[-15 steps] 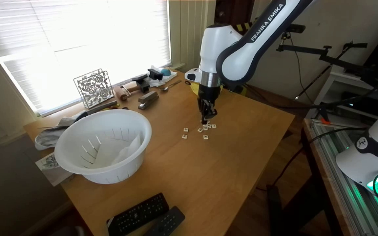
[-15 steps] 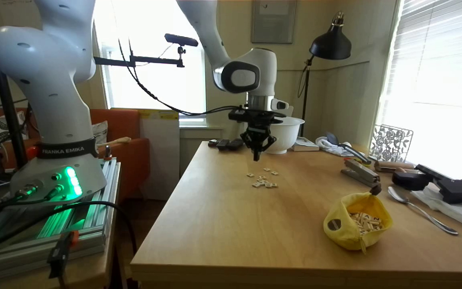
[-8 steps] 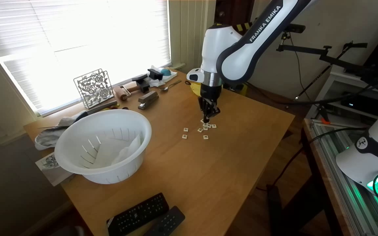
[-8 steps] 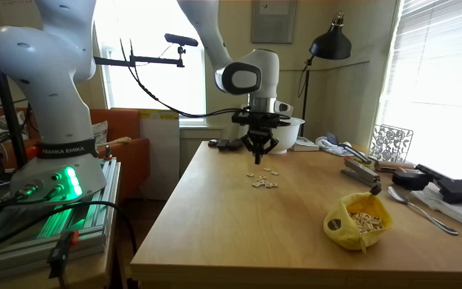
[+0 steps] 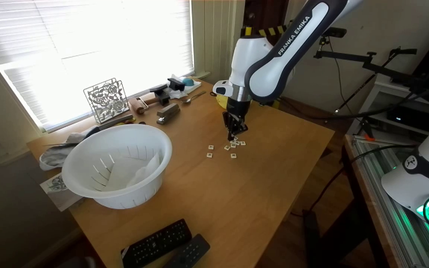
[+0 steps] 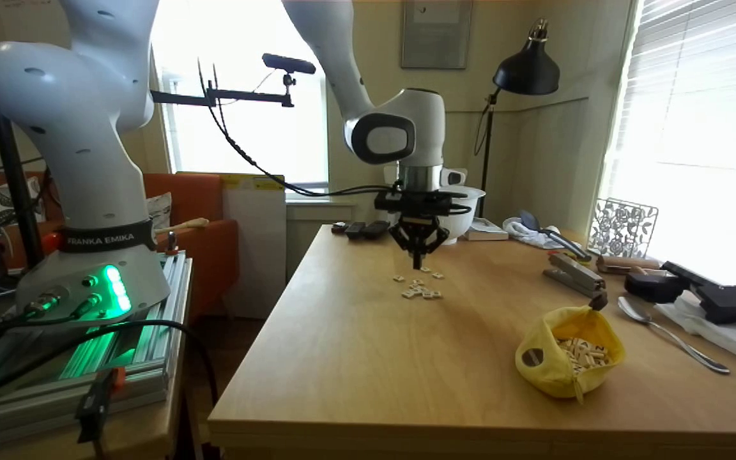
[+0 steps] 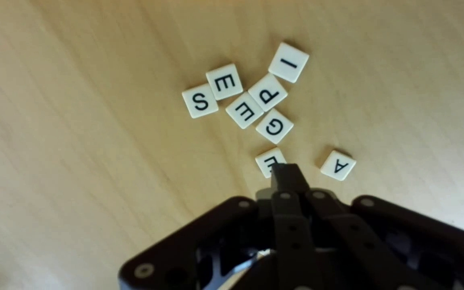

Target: Create the word 'Met'.

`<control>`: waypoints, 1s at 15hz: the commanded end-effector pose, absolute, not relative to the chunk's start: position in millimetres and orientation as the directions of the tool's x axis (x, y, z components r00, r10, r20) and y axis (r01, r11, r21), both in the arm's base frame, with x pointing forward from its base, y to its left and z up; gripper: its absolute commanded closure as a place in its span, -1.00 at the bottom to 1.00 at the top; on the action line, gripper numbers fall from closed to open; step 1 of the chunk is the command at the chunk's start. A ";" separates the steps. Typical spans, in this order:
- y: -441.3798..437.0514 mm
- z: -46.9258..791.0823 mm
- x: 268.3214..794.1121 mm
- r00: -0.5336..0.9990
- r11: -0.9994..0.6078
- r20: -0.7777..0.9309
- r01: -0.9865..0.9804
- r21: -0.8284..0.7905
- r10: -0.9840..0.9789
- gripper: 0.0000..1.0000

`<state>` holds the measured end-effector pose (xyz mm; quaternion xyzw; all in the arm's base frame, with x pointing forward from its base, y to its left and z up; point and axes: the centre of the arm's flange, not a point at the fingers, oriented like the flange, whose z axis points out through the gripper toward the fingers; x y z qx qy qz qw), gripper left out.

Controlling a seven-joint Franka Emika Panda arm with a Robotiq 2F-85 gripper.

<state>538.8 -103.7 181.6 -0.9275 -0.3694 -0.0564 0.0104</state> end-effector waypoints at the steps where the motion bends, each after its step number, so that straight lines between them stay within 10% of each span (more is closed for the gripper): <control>1: -106.4 170.6 533.4 0.707 -0.717 0.145 0.697 0.021 0.692 1.00; 15: -106.5 150.8 532.3 0.671 -0.684 0.171 0.729 0.020 0.721 1.00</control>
